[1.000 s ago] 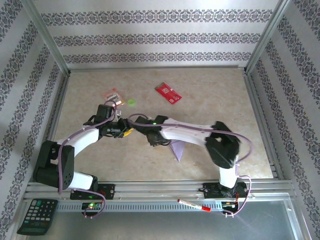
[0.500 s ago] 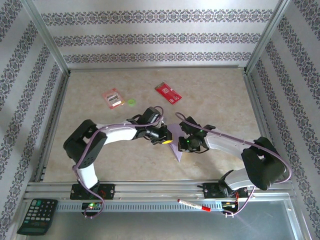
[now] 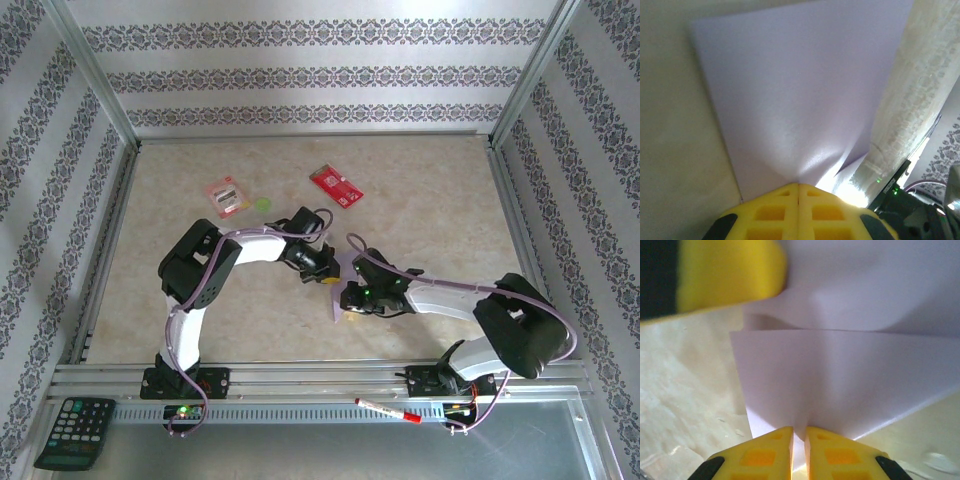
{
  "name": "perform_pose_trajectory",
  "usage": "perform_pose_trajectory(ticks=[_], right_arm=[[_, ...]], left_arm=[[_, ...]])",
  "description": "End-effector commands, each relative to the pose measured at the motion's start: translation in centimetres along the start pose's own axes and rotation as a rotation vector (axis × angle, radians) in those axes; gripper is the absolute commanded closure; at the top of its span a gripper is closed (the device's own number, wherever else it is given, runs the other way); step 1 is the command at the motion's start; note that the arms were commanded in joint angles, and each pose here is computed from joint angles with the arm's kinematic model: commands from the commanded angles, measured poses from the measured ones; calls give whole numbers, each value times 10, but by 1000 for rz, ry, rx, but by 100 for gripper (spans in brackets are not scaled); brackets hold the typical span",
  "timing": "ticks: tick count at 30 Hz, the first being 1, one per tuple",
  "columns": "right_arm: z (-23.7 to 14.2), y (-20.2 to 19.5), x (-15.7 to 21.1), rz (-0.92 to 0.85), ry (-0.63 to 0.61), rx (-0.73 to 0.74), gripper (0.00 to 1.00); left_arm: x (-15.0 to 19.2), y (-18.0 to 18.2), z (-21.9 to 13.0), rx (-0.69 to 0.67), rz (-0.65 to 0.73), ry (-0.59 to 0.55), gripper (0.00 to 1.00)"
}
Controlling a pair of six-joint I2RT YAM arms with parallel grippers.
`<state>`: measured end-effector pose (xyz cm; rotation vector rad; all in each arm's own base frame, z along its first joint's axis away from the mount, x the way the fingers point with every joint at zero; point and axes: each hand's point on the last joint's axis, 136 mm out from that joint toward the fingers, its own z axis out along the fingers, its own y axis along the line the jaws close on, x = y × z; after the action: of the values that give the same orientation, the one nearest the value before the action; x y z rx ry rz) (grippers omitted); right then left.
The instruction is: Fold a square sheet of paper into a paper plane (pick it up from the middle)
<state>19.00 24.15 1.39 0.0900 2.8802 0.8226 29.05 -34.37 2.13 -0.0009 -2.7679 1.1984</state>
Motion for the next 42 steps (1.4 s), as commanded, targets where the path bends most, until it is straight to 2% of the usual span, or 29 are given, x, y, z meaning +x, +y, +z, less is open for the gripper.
perform_pose_trajectory(ticks=[1, 5, 10, 13, 17, 20, 23, 26, 28, 30, 35, 42], right_arm=[[11, 18, -1, 37, -10, -22, 84], [16, 40, -4, 36, -11, -60, 82], [-5, 52, -7, -11, -14, -109, 79], [-31, 38, -11, -46, -35, -95, 75], [-62, -2, -24, 6, -93, -49, 69], [-75, -18, -39, 82, -152, -68, 67], [-78, -20, -47, 101, -181, -82, 66], [-75, -18, -51, 101, -169, -82, 65], [-72, -17, -52, 107, -156, -84, 63], [-68, -17, -52, 113, -145, -87, 56], [-62, -10, -54, 104, -122, -110, 54], [-46, 10, -68, 108, -84, -165, 53]], left_arm=[[5, 22, -1, -44, 20, 75, 93], [-7, 27, -16, -56, 31, 51, 90], [-17, 2, -50, 7, 80, -31, 85], [-6, -11, -70, 20, 100, -82, 83], [18, -9, -82, 29, 68, -132, 82], [33, -11, -76, 42, 65, -129, 84], [42, -12, -57, 30, 72, -75, 91], [37, -10, -45, 26, 68, -52, 95], [29, 0, -43, -27, 72, -52, 97], [23, 13, -40, -56, 45, -51, 100], [17, 33, -37, -61, 12, -44, 100], [27, 54, -23, -45, -36, -2, 100]])
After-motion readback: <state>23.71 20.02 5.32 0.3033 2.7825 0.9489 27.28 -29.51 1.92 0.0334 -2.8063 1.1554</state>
